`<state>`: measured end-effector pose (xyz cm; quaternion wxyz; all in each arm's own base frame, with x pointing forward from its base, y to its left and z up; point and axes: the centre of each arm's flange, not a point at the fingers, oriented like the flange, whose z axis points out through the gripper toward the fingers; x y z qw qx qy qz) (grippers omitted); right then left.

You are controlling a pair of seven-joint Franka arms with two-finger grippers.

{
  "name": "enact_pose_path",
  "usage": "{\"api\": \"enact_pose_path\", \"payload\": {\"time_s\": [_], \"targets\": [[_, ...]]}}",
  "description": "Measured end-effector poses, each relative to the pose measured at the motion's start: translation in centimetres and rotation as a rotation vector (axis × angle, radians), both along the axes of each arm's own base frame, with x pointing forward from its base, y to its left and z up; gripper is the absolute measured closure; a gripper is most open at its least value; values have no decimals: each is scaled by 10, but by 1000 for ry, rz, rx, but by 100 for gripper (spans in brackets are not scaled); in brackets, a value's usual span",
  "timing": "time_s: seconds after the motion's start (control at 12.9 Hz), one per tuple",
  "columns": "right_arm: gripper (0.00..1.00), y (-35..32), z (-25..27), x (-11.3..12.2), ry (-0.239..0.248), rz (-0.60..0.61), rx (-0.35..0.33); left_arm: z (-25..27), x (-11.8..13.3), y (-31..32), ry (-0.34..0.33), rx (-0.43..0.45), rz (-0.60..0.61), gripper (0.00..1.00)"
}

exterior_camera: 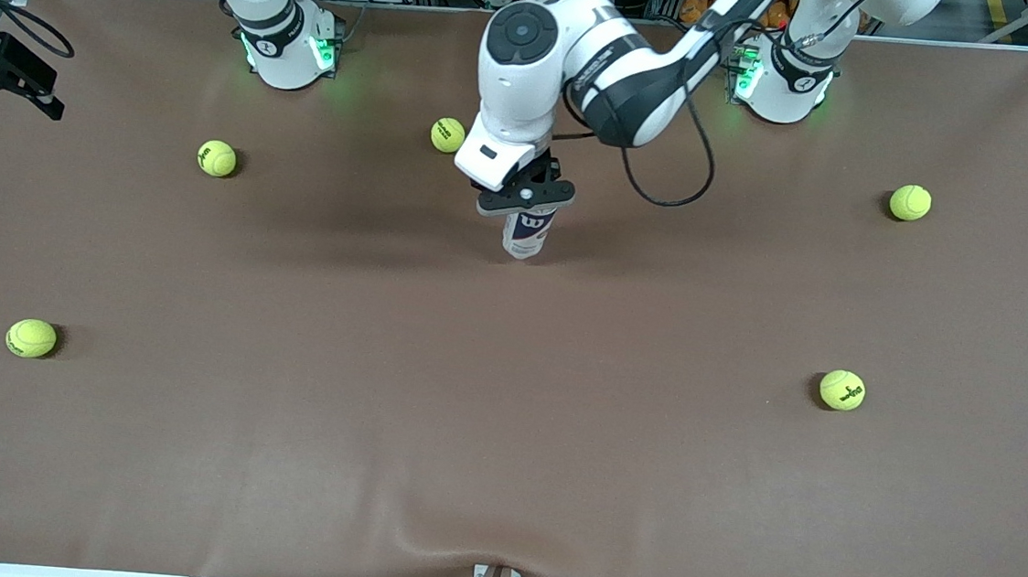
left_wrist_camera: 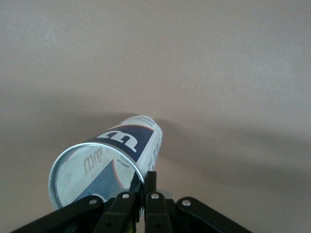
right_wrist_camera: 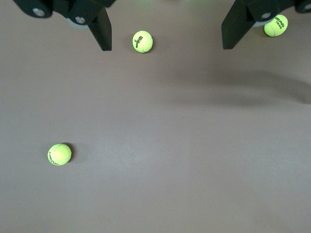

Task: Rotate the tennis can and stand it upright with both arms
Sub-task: 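Lift and rotate the can upright with the left gripper, then lower the upright can onto the table and open the left gripper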

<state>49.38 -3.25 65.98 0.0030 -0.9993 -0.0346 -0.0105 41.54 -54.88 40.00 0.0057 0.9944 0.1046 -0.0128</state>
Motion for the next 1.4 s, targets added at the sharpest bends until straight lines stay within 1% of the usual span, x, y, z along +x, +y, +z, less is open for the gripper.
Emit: {"api": "enact_pose_path", "payload": {"time_s": [0.31,0.78,0.85,1.01,1.09,1.16,1.24,1.32,1.4], "targets": [[0,0,-1,2,-8,0,0,-31,-10,-14,-33,65,26,95],[0,0,-3,4,-9,0,-1,-37,-10,-17,-36,68,29,94],[0,0,-3,4,-9,0,-1,-38,-10,-18,-36,68,29,92],[0,0,-3,4,-9,1,-1,-40,-10,-18,-37,66,29,74],[0,0,-3,4,-9,1,-1,-40,-9,-18,-38,64,29,67],[0,0,-3,4,-9,1,-1,-41,-9,-19,-39,63,29,67],[0,0,-3,4,-9,1,-1,-41,-9,-19,-40,61,29,59],[0,0,-3,4,-9,1,-1,-40,-8,-19,-41,59,30,57],[0,0,-3,4,-9,1,-1,-38,-8,-20,-44,55,30,56]]}}
